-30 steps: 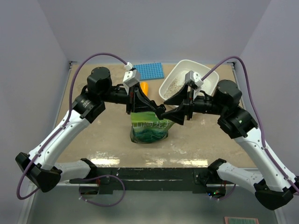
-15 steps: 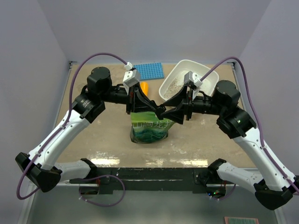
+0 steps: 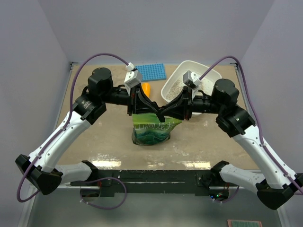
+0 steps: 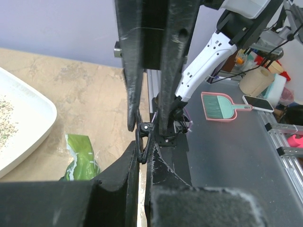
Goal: Fill the litter box with clean litter
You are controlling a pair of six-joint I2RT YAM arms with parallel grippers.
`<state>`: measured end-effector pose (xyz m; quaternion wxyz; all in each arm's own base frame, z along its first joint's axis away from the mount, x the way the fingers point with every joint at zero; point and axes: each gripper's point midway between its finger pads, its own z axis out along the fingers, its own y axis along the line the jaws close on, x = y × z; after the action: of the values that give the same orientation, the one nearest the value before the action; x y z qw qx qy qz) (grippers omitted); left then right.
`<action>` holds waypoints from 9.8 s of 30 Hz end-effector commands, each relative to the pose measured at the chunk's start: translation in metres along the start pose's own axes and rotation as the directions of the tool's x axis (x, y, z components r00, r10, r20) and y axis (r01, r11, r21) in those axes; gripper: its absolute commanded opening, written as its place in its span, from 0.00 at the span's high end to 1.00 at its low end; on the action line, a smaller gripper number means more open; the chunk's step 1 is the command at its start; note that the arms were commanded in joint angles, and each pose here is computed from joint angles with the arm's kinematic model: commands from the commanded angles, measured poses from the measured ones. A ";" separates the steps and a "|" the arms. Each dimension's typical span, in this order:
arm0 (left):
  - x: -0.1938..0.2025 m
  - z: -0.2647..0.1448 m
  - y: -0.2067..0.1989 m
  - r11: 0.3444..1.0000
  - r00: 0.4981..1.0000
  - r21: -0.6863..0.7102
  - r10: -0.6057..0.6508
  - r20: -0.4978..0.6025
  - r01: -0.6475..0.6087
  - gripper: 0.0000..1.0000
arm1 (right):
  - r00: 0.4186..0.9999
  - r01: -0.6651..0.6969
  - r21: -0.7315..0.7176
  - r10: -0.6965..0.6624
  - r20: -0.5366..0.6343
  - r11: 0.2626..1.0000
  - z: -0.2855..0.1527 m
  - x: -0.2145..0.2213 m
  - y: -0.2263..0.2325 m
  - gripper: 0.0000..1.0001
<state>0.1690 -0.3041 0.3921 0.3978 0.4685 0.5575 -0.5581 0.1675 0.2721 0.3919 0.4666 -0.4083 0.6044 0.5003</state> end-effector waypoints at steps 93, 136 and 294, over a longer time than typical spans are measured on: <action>0.174 -0.038 0.083 0.907 0.936 -0.335 0.143 -0.322 -0.253 1.00 | 0.856 0.463 -0.285 -0.507 -0.102 0.839 0.028 0.078 -0.039 1.00; 0.153 -0.053 0.089 0.836 0.957 -0.481 0.162 -0.241 -0.263 1.00 | 0.751 0.247 -0.081 -0.244 -0.614 0.966 0.007 0.153 -0.105 1.00; 0.158 -0.053 0.081 0.840 0.964 -0.485 0.150 -0.220 -0.241 1.00 | 0.603 0.371 -0.021 -0.258 -0.755 0.929 0.008 0.179 -0.085 0.02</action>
<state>0.2074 -0.2363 0.1934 0.4649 0.4496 0.7035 -0.2948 0.2017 0.2582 0.1688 0.2380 -0.6584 0.6958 0.1607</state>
